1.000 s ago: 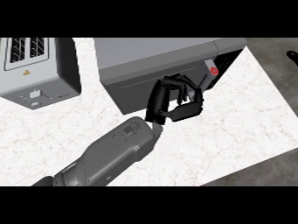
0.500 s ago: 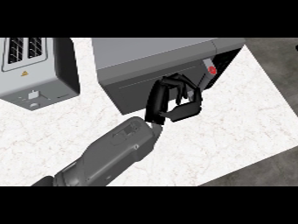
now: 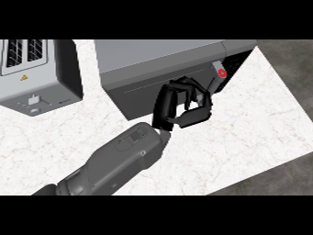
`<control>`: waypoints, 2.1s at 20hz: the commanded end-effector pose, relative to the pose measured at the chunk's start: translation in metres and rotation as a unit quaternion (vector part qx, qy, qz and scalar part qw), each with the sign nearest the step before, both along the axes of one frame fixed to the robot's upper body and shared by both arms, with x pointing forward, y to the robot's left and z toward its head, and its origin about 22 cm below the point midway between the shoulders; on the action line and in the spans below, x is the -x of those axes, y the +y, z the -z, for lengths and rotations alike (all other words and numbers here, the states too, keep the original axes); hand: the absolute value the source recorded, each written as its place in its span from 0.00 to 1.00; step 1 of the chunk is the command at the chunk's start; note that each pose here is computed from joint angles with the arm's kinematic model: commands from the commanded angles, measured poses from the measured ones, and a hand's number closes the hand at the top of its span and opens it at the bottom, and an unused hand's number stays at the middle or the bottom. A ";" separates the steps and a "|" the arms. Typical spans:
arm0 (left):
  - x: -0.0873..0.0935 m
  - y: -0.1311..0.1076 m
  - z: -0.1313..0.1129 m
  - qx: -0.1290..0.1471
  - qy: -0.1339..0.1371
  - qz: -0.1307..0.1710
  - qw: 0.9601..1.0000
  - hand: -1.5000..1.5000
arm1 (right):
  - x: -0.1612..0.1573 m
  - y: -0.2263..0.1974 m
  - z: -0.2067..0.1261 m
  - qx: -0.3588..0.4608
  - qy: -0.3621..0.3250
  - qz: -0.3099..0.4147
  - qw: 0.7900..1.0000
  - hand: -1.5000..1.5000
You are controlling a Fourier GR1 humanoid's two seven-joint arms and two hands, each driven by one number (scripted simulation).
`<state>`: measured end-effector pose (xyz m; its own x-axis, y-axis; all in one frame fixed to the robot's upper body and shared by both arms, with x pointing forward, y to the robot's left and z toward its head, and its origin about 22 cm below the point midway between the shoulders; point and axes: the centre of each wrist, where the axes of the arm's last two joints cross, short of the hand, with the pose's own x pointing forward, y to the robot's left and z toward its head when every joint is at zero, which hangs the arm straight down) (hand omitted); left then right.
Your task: Pick up the milk, place it into the microwave and close the microwave
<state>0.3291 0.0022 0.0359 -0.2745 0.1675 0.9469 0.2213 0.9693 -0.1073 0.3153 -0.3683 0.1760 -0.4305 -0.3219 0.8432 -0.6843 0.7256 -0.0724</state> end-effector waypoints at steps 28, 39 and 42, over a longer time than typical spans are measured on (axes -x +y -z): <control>-0.028 0.002 -0.013 0.010 -0.016 -0.026 0.999 1.00 | -0.005 -0.005 -0.026 0.011 0.002 -0.064 0.998 0.00; -0.026 -0.001 -0.013 0.019 -0.035 -0.006 0.999 1.00 | -0.006 -0.007 -0.032 0.012 0.001 -0.083 0.997 0.00; -0.027 0.003 0.000 -0.032 -0.028 -0.015 0.999 1.00 | -0.006 -0.004 -0.036 0.004 -0.014 -0.103 0.995 0.00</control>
<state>0.3316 -0.0013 0.0296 -0.3406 0.1850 0.9218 0.2475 0.9635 -0.1019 0.3206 -0.3738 0.2083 -0.3746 -0.3761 0.8475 -0.7995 0.5938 -0.0899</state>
